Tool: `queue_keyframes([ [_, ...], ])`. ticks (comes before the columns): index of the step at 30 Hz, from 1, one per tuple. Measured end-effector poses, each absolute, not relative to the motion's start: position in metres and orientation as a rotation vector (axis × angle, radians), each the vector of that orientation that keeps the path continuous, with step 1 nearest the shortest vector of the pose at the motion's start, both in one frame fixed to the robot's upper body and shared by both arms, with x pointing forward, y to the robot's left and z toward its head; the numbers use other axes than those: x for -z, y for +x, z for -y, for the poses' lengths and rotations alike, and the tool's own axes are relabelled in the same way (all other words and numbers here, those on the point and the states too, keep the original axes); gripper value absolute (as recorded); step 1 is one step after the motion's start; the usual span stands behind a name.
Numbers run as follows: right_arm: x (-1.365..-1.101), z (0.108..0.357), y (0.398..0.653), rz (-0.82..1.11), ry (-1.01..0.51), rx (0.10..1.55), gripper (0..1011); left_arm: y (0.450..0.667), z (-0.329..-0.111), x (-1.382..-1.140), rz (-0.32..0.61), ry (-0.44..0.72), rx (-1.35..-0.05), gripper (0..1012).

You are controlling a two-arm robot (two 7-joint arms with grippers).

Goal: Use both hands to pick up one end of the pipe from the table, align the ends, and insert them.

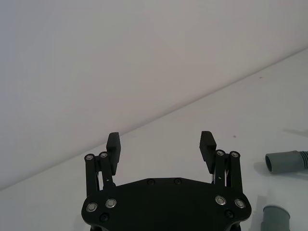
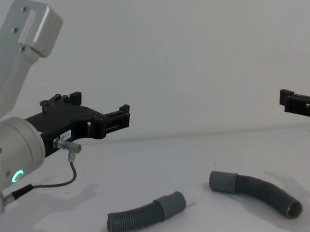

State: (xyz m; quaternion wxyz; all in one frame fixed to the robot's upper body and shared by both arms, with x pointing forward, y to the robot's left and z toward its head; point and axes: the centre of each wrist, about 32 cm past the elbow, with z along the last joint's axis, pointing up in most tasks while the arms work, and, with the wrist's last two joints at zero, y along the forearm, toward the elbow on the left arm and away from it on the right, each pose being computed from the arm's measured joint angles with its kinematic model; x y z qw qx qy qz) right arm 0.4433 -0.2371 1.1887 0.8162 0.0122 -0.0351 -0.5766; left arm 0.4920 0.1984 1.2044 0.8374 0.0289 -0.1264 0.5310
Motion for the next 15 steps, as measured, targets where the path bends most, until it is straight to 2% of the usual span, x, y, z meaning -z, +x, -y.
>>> queue_keyframes([
  [15,-1.1887,0.2371,0.4433,0.075,0.026,1.229,1002,0.492,-0.1984,-1.2044,0.267,0.061,-1.124,1001],
])
